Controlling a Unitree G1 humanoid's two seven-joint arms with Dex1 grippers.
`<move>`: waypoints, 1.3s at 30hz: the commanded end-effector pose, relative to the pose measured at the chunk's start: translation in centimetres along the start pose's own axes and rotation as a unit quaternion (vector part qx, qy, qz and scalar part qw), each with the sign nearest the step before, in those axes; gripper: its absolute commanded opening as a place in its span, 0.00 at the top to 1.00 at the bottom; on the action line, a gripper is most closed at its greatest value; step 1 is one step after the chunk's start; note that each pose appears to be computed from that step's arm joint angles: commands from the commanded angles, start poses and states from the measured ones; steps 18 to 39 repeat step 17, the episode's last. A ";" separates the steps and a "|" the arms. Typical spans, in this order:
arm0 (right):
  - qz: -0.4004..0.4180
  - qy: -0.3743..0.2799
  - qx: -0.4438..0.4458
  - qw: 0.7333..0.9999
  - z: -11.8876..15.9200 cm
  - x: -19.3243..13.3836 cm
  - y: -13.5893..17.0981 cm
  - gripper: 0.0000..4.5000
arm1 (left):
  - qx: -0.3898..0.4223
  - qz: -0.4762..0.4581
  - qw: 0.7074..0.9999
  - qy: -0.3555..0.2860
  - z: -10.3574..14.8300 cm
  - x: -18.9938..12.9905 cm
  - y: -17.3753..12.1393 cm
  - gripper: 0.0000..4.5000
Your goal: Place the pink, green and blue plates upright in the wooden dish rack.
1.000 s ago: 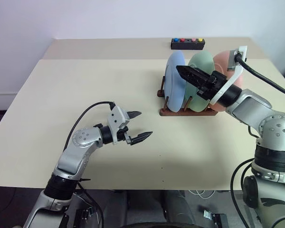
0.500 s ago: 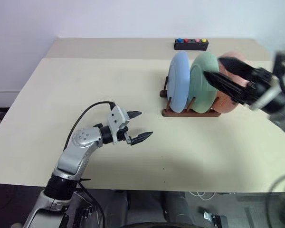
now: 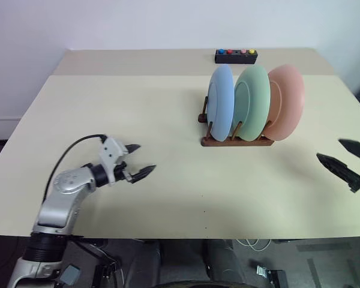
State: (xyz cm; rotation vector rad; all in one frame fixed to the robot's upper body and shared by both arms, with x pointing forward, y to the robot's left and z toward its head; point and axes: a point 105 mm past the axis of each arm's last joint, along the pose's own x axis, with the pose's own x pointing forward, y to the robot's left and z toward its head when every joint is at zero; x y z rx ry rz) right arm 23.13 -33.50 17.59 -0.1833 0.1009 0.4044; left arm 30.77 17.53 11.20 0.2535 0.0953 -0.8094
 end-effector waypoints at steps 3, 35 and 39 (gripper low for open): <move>-0.012 -0.007 -0.022 1.000 -0.2 0.1 -1.1 0.17 | 0.013 0.006 0.999 -0.028 1.1 0.0 -0.1 0.00; -0.033 0.011 0.014 0.999 -3.5 0.4 -2.4 0.17 | 0.002 0.003 0.999 -0.034 0.9 0.5 -1.7 0.00; -0.033 0.011 0.014 0.999 -3.5 0.4 -2.4 0.17 | 0.002 0.003 0.999 -0.034 0.9 0.5 -1.7 0.00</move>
